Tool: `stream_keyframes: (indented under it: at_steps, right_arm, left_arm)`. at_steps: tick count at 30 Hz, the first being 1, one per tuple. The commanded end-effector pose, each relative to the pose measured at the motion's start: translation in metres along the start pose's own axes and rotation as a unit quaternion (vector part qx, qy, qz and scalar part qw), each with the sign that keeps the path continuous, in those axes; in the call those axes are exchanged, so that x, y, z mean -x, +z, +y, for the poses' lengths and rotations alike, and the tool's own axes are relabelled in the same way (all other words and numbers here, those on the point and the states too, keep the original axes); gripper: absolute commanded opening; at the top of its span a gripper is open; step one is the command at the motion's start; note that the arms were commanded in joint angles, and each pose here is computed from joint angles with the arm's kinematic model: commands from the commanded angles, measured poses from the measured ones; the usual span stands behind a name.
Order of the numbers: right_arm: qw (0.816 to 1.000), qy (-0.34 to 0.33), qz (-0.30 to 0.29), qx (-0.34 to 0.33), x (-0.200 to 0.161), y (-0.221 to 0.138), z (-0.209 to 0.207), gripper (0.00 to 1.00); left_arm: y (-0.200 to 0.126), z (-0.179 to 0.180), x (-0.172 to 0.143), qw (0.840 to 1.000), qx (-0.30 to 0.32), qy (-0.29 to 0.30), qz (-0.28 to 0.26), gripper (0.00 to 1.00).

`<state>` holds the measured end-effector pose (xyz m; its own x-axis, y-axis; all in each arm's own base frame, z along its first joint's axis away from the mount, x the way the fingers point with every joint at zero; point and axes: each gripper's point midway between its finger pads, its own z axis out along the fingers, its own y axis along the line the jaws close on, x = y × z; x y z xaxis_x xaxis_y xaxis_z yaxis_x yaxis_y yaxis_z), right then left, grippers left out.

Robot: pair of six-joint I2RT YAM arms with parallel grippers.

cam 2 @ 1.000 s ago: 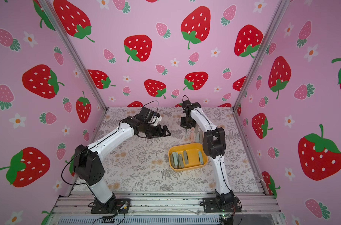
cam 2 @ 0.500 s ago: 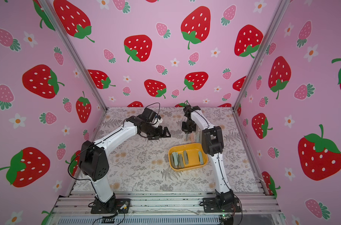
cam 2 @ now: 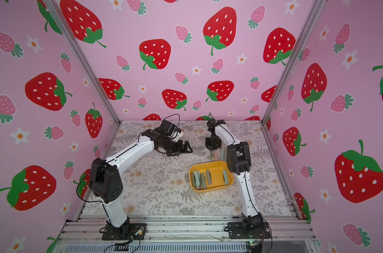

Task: Take the fruit knife out of the storage box
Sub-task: Place the fruit knife at the center of the board.

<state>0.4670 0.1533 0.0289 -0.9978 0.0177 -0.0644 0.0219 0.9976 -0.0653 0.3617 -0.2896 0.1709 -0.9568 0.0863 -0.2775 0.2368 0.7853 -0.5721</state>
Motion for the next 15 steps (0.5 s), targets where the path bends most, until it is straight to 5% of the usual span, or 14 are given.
stream_keyframes:
  at_steps: [1,6,15]
  right_arm:
    - [1.000,-0.010,0.001,-0.008,0.003,0.001,-0.004,0.21]
    - [1.000,-0.010,-0.017,-0.009,0.007,-0.017,-0.007,0.25]
    - [0.995,-0.025,-0.093,-0.011,-0.003,-0.109,0.000,0.27]
  left_arm:
    - [-0.005,-0.005,0.004,1.000,-0.005,-0.001,-0.004,0.99]
    - [-0.008,-0.006,0.002,1.000,-0.003,-0.002,-0.006,0.99]
    - [-0.019,-0.001,-0.017,1.000,0.002,-0.003,-0.015,0.99]
